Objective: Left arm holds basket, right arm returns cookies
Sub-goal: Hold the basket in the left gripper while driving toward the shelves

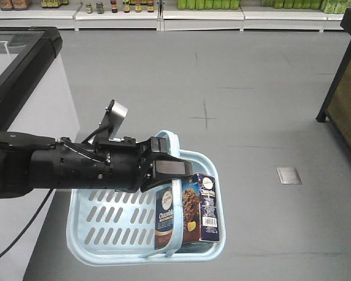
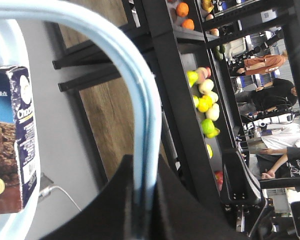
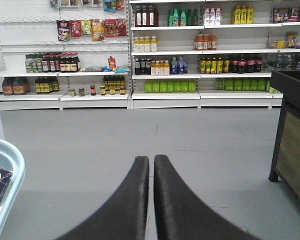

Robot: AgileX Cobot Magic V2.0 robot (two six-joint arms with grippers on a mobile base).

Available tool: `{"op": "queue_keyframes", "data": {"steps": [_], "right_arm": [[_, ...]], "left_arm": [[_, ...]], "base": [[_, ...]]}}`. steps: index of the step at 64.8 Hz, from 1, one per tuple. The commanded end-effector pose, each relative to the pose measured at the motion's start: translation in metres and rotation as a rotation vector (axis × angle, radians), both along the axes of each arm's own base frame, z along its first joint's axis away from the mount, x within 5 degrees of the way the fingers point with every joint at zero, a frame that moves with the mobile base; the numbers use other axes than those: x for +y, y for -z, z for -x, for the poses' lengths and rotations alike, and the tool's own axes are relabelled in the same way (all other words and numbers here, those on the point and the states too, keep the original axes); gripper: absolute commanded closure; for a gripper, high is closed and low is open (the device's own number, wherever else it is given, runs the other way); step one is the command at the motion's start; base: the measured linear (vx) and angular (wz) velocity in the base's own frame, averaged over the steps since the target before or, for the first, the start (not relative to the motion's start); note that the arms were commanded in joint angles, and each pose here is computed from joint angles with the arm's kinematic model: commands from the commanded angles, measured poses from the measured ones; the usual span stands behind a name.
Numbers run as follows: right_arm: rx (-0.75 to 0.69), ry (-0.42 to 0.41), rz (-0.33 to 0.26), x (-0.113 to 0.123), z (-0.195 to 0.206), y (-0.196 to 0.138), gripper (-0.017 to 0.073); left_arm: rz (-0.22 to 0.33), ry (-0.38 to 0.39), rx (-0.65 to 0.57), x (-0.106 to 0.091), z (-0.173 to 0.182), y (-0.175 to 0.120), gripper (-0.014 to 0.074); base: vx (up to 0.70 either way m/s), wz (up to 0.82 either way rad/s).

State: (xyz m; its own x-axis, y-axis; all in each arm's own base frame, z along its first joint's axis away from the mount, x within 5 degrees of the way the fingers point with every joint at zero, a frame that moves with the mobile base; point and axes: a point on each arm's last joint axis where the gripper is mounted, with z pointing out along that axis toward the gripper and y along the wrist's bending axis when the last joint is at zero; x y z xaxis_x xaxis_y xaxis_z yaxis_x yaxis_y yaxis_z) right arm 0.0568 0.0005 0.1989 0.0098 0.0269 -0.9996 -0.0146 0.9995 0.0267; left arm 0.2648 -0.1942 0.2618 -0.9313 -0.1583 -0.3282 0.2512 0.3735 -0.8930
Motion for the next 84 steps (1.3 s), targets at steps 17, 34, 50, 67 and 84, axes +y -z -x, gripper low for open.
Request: {"op": "queue_keyframes", "data": {"steps": [17,34,50,67,84], "right_arm": [[-0.065,-0.009,0.013,0.0009,0.0005,-0.001,0.057],[-0.065,-0.009,0.013,0.0009,0.0005,-0.001,0.057],[-0.065,-0.009,0.013,0.0009,0.0005,-0.001,0.057],[-0.065,-0.009,0.013,0.0009,0.0005,-0.001,0.057],[-0.065,-0.009,0.013,0.0009,0.0005,-0.001,0.057]], "left_arm": [[0.125,0.007,-0.042,-0.0018,0.0053,-0.0312,0.0596],[0.122,0.008,-0.043,-0.0018,0.0054,-0.0311,0.0596],[0.122,0.008,-0.043,-0.0018,0.0054,-0.0311,0.0596],[0.122,0.008,-0.043,-0.0018,0.0054,-0.0311,0.0596],[0.122,0.008,-0.043,-0.0018,0.0054,-0.0311,0.0596]], "base": [[0.48,-0.07],[0.5,-0.03],[0.53,0.04],[0.53,0.05],[0.53,0.03]]}}
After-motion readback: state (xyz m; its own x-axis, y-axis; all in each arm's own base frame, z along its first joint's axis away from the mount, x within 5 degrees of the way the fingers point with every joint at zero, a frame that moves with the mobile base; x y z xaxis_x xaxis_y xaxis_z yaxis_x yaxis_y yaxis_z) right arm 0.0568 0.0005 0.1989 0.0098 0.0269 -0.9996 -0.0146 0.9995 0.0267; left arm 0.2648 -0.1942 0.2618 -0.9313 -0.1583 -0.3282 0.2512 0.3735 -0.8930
